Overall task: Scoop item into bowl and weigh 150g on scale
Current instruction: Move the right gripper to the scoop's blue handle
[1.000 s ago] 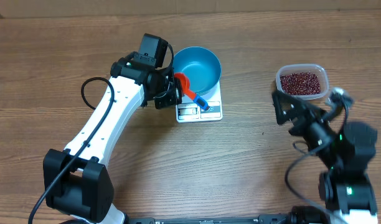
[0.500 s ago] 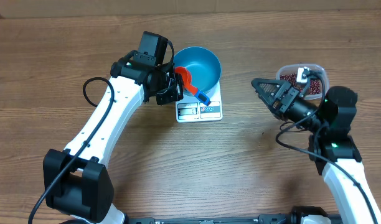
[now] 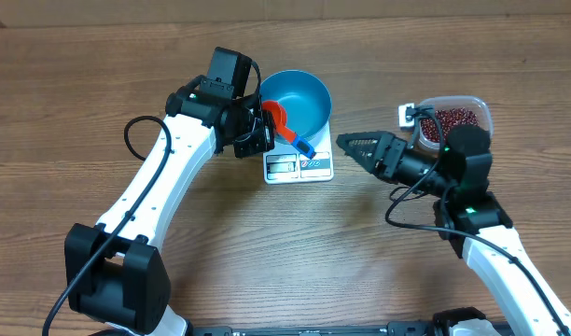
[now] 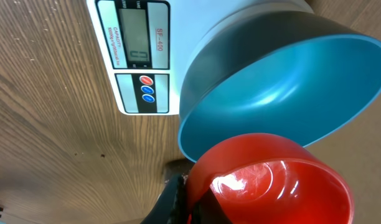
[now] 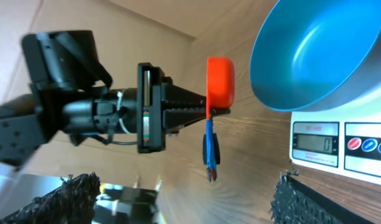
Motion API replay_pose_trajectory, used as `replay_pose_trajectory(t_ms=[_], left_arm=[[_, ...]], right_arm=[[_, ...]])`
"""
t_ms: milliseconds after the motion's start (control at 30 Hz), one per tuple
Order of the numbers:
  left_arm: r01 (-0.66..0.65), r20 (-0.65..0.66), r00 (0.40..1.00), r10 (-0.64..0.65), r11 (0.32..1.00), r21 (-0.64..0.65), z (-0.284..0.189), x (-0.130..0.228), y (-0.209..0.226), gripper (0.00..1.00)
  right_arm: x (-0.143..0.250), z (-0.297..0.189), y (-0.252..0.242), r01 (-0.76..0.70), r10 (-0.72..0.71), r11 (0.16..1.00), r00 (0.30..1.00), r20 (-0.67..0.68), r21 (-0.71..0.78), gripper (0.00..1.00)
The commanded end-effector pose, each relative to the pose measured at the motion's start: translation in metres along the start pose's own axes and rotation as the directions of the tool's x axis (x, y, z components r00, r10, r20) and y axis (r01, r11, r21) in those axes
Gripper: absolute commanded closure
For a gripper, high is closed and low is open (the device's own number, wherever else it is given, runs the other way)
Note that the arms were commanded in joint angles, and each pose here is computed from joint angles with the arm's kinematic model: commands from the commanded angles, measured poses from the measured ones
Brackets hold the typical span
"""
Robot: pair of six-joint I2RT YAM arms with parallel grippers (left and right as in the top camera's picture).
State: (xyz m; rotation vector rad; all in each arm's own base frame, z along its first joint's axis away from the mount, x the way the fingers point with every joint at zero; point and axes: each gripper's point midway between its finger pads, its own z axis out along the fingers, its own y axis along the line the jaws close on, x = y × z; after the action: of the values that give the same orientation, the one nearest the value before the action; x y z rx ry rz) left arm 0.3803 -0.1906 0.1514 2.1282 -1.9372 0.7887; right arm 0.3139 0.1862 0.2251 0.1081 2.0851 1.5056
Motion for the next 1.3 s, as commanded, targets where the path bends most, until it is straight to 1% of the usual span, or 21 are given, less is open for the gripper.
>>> replay_pose_trajectory(t_ms=[0, 133, 333, 467, 700, 867, 1267], left_arm=[[-0.003, -0.028, 1.000, 0.004, 1.000, 0.025, -0.015, 0.011, -0.001, 0.95], [-0.007, -0.029, 1.000, 0.008, 1.000, 0.023, -0.014, 0.013, 0.000, 0.96], [-0.017, -0.031, 0.999, 0.017, 1.000, 0.018, -0.013, 0.016, 0.002, 0.96], [-0.024, -0.032, 0.999, 0.025, 1.000, 0.015, -0.012, 0.019, 0.004, 0.96], [-0.042, -0.042, 0.998, 0.042, 0.999, 0.010, -0.010, 0.026, 0.008, 0.95], [-0.066, -0.063, 0.996, 0.068, 0.997, 0.033, -0.009, 0.036, 0.005, 0.96], [-0.084, -0.079, 0.993, 0.088, 0.995, 0.054, -0.008, 0.043, 0.002, 0.96]], right_arm=[[-0.009, 0.009, 0.003, 0.099, -0.103, 0.994, 0.993, 0.063, 0.056, 0.11], [-0.003, 0.022, -0.005, 0.110, -0.126, 0.983, 0.987, 0.102, 0.149, 0.11], [-0.001, 0.032, -0.003, 0.132, -0.167, 0.969, 0.974, 0.155, 0.210, 0.12], [0.000, 0.034, -0.002, 0.138, -0.176, 0.966, 0.971, 0.164, 0.221, 0.16], [0.000, 0.034, -0.002, 0.138, -0.176, 0.966, 0.971, 0.164, 0.220, 0.19], [0.001, 0.034, -0.002, 0.137, -0.175, 0.966, 0.971, 0.163, 0.221, 0.23], [0.008, 0.039, -0.005, 0.130, -0.164, 0.965, 0.977, 0.139, 0.226, 0.23]])
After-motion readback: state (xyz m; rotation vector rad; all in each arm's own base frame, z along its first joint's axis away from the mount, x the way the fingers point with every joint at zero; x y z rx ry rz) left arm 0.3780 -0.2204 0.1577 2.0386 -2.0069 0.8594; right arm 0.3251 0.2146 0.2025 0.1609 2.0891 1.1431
